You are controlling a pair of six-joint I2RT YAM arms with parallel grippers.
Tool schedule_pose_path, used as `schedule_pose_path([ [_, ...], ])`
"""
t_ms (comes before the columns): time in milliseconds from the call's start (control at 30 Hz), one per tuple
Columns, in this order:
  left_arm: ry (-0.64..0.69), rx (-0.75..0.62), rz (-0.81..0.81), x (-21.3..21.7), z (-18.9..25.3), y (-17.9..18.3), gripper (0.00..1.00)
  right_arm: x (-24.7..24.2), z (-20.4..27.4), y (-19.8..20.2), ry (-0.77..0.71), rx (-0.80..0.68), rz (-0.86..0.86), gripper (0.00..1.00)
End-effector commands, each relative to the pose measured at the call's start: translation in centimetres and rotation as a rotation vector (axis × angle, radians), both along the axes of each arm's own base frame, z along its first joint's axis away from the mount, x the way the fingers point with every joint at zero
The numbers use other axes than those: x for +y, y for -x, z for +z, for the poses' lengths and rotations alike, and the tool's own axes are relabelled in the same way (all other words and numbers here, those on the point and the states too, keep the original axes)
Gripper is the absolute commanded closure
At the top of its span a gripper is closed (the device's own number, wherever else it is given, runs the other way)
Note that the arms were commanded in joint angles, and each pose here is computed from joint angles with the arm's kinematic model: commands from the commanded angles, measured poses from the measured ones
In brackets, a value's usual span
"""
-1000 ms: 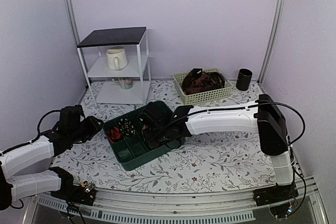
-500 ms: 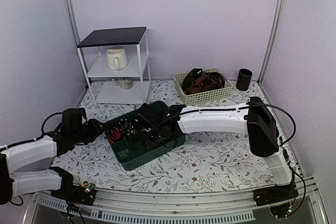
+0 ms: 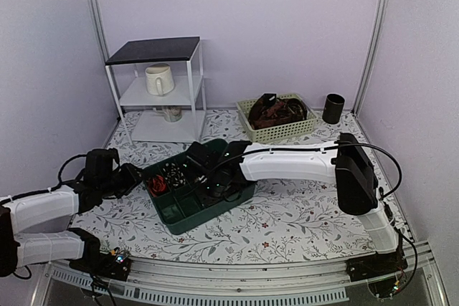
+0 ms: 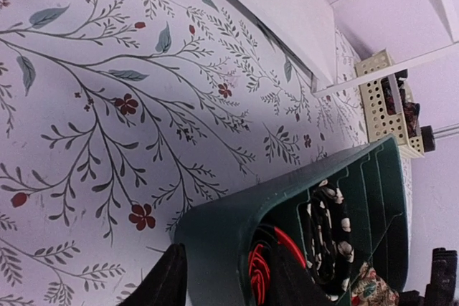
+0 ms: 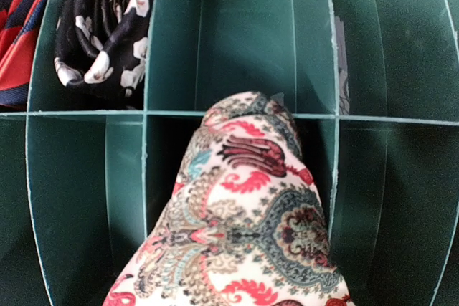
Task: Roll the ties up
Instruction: Place the tie in the storage box.
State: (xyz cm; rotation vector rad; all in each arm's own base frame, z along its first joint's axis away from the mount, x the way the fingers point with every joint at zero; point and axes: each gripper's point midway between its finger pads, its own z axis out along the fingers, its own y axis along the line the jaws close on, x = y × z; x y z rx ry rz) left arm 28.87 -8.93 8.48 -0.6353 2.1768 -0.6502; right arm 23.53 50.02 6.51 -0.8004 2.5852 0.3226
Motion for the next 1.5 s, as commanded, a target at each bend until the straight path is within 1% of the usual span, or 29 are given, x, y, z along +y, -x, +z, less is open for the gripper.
schedule_pose_path([
  [0, 0.006, -0.009, -0.006, 0.0, -0.1, -0.2, 0.6, -2.0, 2.1, 2.6, 0.05, 0.072, 0.04, 0.81],
  [100, 0.004, -0.01, -0.007, 0.1, -0.1, -0.2, 0.6, -1.8, 2.4, 2.4, 0.039, 0.073, 0.049, 0.81],
  [200, 0.007, -0.008, -0.011, 0.0, -0.2, -0.2, 0.6, -1.6, 1.6, 2.3, 0.045, 0.106, 0.064, 0.81],
  [400, 0.014, -0.003, -0.018, -0.2, -0.6, 0.0, 0.61, -1.2, -1.3, 3.3, 0.074, 0.203, 0.116, 0.81],
  [467, 0.015, 0.003, -0.017, -0.1, -0.8, 0.0, 0.61, -1.0, -3.3, 3.7, 0.103, 0.241, 0.128, 0.81],
  [600, 0.02, 0.003, -0.019, -0.2, -0.9, 0.0, 0.61, -0.9, -4.5, 4.1, 0.121, 0.275, 0.14, 0.81],
  [900, 0.018, 0.001, -0.021, -0.3, -0.9, -0.1, 0.61, -1.4, -5.2, 3.4, 0.135, 0.289, 0.123, 0.8],
  [1100, 0.021, -0.002, -0.025, -0.4, -0.9, -0.1, 0.61, -2.1, -6.0, 3.1, 0.17, 0.28, 0.103, 0.75],
  [1167, 0.023, -0.004, -0.029, -0.4, -0.8, -0.1, 0.61, -2.1, -5.7, 3.0, 0.169, 0.271, 0.098, 0.71],
  [1300, 0.022, -0.007, -0.028, -0.4, -0.6, -0.1, 0.61, -1.7, -3.8, 2.3, 0.133, 0.231, 0.084, 0.66],
  [1367, 0.022, -0.013, -0.03, -0.4, -0.4, -0.2, 0.61, -1.3, -2.4, 2.1, 0.104, 0.212, 0.08, 0.62],
  [1467, 0.018, -0.013, -0.029, -0.4, -0.3, -0.2, 0.61, -1.2, -1.0, 1.9, 0.077, 0.19, 0.073, 0.6],
])
